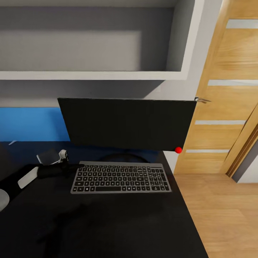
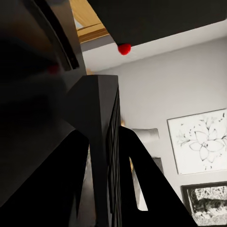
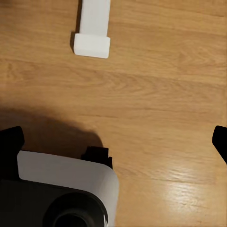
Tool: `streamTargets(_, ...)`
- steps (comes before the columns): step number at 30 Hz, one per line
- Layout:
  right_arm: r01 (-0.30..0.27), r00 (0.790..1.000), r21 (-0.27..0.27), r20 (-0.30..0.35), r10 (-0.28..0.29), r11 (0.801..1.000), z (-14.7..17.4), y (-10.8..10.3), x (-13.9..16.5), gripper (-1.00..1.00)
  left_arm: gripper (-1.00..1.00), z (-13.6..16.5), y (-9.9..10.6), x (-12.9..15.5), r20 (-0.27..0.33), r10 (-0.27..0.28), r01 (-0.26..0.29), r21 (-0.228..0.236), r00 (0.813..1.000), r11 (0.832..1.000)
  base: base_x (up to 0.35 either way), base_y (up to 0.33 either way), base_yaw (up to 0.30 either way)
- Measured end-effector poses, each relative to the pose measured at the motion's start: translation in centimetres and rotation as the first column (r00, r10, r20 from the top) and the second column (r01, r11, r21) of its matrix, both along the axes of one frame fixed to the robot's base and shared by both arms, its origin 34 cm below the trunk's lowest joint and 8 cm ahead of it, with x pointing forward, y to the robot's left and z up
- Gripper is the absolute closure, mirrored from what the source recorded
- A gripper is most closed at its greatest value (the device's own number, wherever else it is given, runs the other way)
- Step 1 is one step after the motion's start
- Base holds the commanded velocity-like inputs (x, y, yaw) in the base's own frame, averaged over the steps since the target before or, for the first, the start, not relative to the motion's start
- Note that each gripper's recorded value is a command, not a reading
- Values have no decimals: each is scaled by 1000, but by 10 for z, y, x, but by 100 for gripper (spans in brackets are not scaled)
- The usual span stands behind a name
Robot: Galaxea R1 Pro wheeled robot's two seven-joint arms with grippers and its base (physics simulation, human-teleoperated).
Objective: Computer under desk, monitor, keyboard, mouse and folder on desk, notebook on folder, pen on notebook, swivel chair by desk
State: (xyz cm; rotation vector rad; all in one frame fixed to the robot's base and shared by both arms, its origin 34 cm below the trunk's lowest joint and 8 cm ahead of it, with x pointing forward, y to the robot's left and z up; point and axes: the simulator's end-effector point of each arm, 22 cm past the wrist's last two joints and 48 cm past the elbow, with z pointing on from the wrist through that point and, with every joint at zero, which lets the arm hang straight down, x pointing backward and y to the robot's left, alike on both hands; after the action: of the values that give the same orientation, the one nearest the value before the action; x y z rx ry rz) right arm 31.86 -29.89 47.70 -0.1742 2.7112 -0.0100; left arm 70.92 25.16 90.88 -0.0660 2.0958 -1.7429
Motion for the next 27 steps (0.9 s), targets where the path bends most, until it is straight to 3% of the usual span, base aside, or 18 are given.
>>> streamTargets(13, -1, 1000, 1, 1, 1, 1000, 0, 1, 0, -100, 100, -5, -2, -1, 6, -2, 2, 8, 1000, 1000, 83, 21, 0)
streamTargets(17, 0, 1000, 2, 1, 0, 1000, 0, 1, 0, -100, 100, -20, 10, 2, -37, 42, -42, 11, 998, 999, 3, 1, 0)
streamTargets(20, 0, 1000, 3, 1, 0, 1000, 0, 2, 0, -100, 100, -32, 10, 3, -81, 68, -70, -24, 994, 997, 0, 0, 0)
streamTargets(27, 1, 1000, 3, 1, -1, 1000, 0, 3, 0, -100, 100, -33, 7, 2, -103, 73, -80, -67, 992, 995, 0, 0, 0)
